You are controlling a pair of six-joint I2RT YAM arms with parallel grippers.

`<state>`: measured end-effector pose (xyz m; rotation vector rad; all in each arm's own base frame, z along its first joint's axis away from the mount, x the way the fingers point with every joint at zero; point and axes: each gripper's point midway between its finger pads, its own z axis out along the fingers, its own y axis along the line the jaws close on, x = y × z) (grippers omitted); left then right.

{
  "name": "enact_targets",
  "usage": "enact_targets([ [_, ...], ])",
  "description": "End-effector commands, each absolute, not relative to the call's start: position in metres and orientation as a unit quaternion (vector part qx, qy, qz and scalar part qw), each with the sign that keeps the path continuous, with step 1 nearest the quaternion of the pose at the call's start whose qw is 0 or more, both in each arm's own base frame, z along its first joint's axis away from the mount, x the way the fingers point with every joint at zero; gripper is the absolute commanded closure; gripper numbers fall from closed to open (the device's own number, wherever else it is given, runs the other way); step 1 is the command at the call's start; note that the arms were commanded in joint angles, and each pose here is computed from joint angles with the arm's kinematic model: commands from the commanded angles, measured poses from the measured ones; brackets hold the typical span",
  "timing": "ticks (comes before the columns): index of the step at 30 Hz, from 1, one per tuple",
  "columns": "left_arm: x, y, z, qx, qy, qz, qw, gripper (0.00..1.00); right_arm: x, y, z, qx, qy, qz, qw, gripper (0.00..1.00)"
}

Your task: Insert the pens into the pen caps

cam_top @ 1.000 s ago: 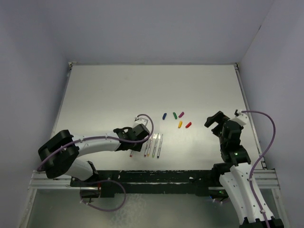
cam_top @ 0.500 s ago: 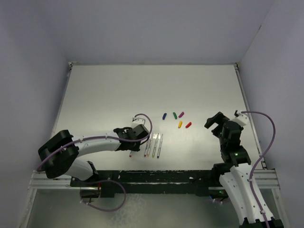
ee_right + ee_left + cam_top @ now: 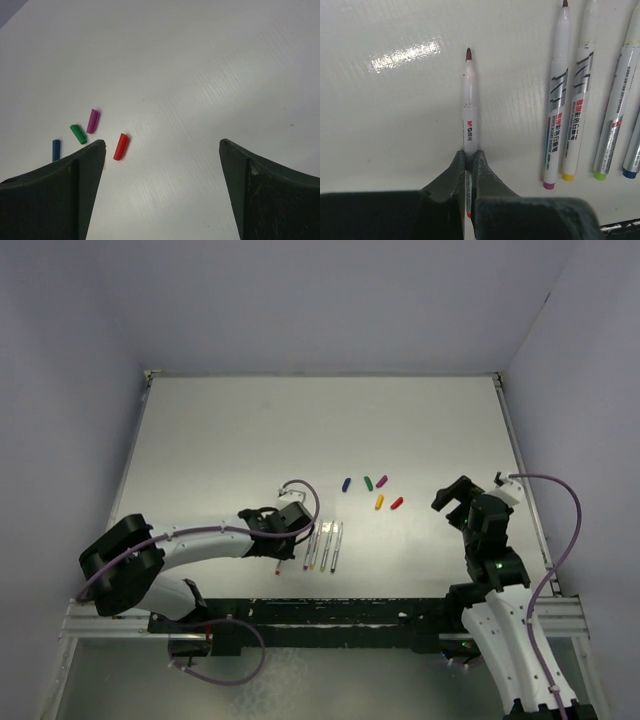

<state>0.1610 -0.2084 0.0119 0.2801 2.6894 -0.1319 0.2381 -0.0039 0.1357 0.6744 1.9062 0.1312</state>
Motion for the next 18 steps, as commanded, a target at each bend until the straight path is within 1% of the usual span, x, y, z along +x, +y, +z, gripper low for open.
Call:
enact_targets([
  [1, 0.120, -0.182, -0.016, 0.112, 0.987, -0.006, 0.115, 1.00, 0.244, -0.006, 0.160, 0.284, 0.790, 0.053, 0.540, 0.04],
  [4, 0.121, -0.184, -0.018, 0.128, 0.986, -0.002, 0.109, 1.00, 0.244, -0.012, 0.159, 0.280, 0.801, 0.027, 0.529, 0.02],
  [7, 0.126, -0.185, -0.016, 0.142, 0.983, 0.005, 0.115, 1.00, 0.247, -0.010, 0.160, 0.263, 0.815, 0.020, 0.517, 0.03],
  [11, 0.142, -0.187, 0.001, 0.142, 0.978, 0.009, 0.154, 1.00, 0.251, -0.009, 0.153, 0.250, 0.834, 0.005, 0.492, 0.11],
  [18, 0.164, -0.201, 0.041, 0.129, 0.961, -0.045, 0.242, 1.00, 0.257, 0.004, 0.136, 0.245, 0.851, 0.028, 0.463, 0.18],
])
